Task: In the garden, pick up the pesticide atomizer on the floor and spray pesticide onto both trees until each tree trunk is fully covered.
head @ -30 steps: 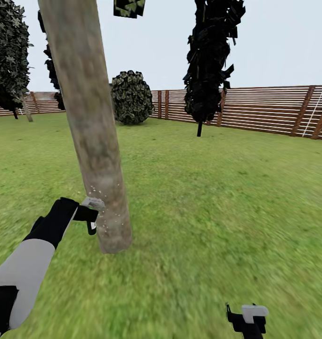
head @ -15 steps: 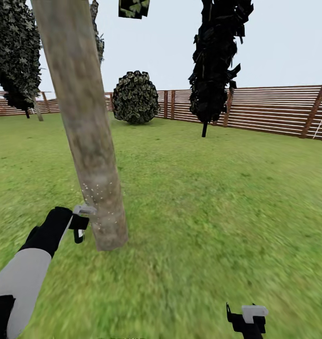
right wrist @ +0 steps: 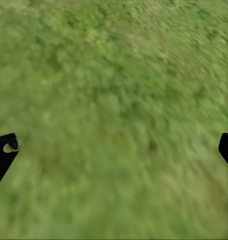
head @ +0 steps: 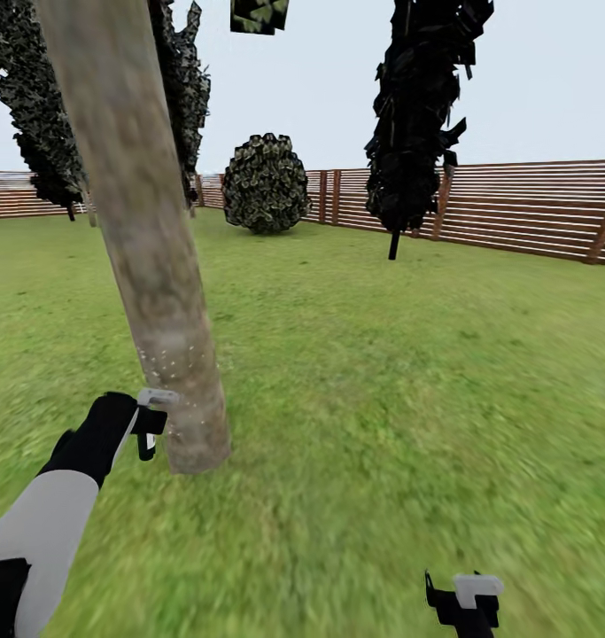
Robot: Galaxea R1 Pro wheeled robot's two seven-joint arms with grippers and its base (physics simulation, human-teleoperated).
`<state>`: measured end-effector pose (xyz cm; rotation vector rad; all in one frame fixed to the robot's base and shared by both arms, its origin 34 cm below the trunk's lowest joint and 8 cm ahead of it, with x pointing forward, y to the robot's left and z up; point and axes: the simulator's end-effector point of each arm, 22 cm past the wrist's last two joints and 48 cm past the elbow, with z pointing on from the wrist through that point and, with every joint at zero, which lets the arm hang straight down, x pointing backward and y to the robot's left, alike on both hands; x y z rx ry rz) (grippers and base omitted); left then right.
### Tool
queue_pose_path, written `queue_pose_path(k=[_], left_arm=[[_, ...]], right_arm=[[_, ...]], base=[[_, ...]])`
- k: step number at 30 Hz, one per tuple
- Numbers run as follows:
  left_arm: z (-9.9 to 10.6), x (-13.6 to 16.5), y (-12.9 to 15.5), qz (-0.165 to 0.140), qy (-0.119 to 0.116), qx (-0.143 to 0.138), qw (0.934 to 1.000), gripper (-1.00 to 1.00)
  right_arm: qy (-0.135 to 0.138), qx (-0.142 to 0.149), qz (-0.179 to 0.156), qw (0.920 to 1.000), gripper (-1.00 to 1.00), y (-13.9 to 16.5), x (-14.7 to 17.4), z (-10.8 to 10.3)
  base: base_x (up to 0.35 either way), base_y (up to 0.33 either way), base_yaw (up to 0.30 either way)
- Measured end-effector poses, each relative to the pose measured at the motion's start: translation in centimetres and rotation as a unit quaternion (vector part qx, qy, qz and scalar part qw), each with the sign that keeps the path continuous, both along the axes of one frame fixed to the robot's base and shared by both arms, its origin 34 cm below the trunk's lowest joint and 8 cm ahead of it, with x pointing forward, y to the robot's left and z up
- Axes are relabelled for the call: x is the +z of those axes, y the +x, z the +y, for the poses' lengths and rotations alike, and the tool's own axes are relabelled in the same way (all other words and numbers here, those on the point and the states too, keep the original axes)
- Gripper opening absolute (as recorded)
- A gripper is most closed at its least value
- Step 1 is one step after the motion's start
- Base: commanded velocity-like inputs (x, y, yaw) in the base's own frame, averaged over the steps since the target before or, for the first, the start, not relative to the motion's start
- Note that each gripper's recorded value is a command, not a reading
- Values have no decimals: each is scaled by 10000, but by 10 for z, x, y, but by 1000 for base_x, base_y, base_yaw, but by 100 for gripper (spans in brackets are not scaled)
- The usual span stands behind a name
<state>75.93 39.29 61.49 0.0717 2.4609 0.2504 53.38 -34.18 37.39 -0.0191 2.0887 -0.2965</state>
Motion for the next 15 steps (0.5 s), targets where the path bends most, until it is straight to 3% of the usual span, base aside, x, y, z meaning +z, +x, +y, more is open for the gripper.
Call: queue_pose_path(k=[3, 11, 15], left_arm=[[0, 0, 0, 0, 1, 2, 10000, -100], [-1, 0, 0, -5, -18, 0, 10000, -100], [-30, -14, -2, 92, -126, -111, 9998, -100]], right_arm=[[-1, 1, 0, 10000, 100, 0, 0, 0], [-1, 1, 0, 10000, 100, 0, 0, 0], [-1, 1, -1, 10000, 100, 0, 0, 0]], base=[[138, -275, 116], [138, -275, 266], [138, -275, 141]])
